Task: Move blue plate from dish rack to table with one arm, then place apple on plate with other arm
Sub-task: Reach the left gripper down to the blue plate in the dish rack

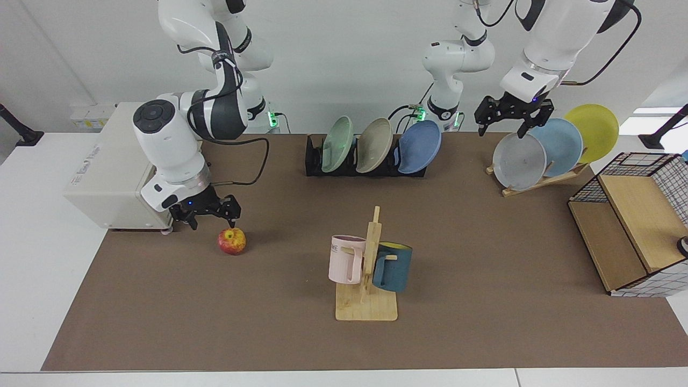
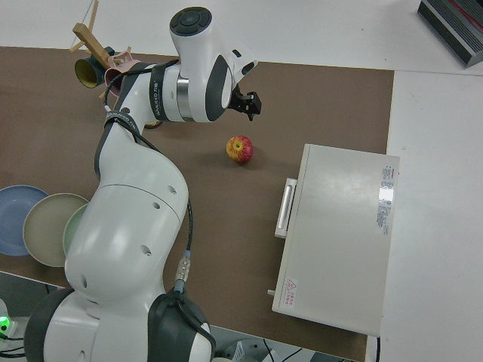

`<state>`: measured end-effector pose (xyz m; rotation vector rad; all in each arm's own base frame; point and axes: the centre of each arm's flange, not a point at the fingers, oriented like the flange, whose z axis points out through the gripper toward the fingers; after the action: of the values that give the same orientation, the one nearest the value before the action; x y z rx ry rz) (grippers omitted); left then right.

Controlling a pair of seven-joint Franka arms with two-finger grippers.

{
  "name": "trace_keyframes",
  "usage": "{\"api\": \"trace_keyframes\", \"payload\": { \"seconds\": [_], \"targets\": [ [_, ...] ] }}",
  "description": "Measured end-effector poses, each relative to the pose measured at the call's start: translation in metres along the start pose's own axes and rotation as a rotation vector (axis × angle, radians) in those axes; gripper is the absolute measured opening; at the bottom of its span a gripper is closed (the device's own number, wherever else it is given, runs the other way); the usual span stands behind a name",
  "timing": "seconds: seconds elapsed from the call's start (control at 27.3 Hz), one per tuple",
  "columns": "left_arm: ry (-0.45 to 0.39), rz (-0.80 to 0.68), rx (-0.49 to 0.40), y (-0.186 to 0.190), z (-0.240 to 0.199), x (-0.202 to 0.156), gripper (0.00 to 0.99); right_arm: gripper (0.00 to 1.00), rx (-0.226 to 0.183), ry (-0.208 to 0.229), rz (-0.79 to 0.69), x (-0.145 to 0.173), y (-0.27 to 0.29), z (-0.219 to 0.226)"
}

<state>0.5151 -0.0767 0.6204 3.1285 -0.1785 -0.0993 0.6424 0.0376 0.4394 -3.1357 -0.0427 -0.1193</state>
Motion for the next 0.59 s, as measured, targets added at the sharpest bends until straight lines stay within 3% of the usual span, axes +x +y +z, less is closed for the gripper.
{"api": "trace_keyframes", "payload": {
  "seconds": [0.37,0.59],
  "targets": [
    [-0.019,0.019,-0.038,0.021,0.054,-0.044,0.991,1.00,-0.002,-0.010,0.008,0.001,-0.001,0.043],
    [-0.101,0.048,-0.048,0.045,0.118,-0.068,0.982,1.00,-0.004,-0.021,0.010,-0.002,-0.001,0.088]
  ]
}}
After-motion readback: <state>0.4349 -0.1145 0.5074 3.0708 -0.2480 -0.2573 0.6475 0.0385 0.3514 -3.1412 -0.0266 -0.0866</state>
